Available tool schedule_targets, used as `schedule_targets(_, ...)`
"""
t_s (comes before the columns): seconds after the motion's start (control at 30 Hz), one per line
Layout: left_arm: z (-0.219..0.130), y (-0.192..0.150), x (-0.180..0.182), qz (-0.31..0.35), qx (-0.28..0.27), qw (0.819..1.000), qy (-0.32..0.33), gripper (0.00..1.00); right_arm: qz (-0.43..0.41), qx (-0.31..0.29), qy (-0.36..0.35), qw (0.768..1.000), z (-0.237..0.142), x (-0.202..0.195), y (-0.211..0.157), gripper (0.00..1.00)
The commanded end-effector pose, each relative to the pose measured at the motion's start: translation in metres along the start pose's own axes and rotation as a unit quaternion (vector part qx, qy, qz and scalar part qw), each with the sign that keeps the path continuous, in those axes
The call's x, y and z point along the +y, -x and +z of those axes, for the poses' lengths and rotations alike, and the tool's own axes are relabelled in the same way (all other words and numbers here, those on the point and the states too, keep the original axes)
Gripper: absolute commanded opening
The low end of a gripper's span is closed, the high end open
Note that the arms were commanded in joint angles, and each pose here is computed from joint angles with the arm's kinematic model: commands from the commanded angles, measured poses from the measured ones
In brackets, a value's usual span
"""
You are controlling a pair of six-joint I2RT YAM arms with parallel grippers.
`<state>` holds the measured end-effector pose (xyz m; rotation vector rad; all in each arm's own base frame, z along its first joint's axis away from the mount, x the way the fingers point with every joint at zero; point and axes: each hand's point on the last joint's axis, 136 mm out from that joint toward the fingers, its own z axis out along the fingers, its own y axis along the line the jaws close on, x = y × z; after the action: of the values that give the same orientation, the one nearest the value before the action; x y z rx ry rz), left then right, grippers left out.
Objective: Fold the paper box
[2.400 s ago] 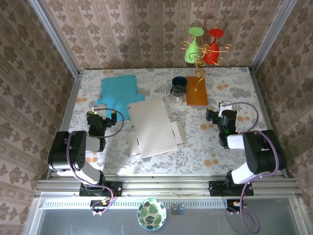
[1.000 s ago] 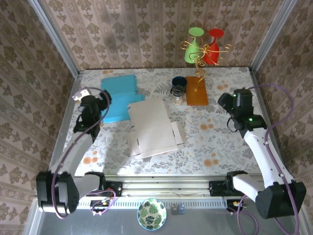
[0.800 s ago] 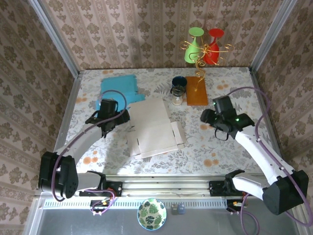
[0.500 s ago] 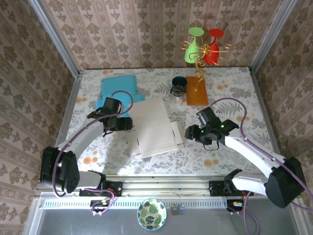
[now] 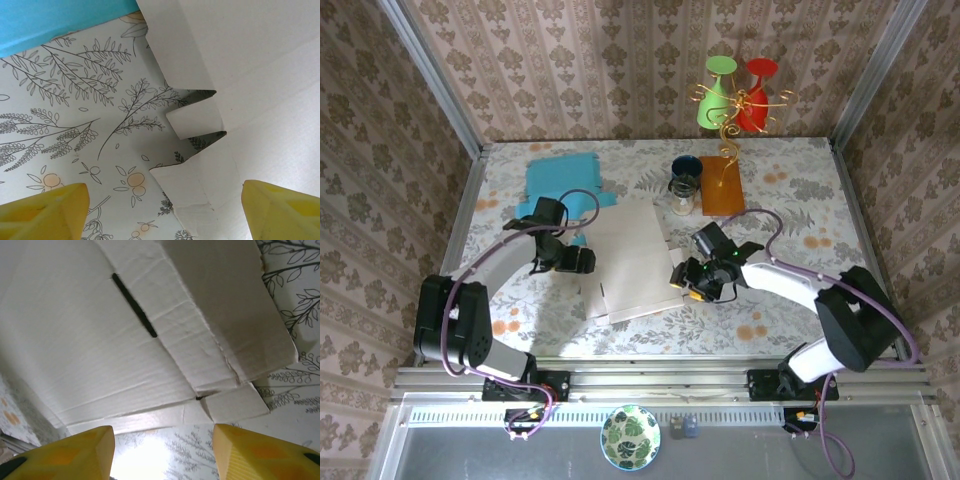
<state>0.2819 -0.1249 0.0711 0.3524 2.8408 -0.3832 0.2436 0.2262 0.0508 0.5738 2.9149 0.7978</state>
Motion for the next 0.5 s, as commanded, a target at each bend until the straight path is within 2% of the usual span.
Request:
schedule_targets(0.0, -0.008, 0.006, -0.005, 0.009, -0.004, 1.000, -0.019, 0.81, 0.046, 0.019, -0.019, 0.999, 0.011, -0.006, -0.002, 0.55)
schedule_targets(0.13, -0.007, 0.004, -0.010, 0.012, 0.000, 0.999, -0.035, 0.80, 0.068, 0.013, -0.050, 0.996, 0.018, -0.024, 0.006, 0.55)
schedule_targets(0.37, -0.009, 0.000, -0.016, 0.028, 0.000, 0.998, -0.052, 0.77, 0.083, -0.014, -0.066, 0.994, 0.009, -0.051, 0.051, 0.54)
schedule_targets(0.47, -0.007, 0.000, -0.019, 0.039, 0.002, 0.997, -0.060, 0.76, 0.084, -0.001, -0.068, 0.994, 0.007, -0.058, 0.065, 0.53)
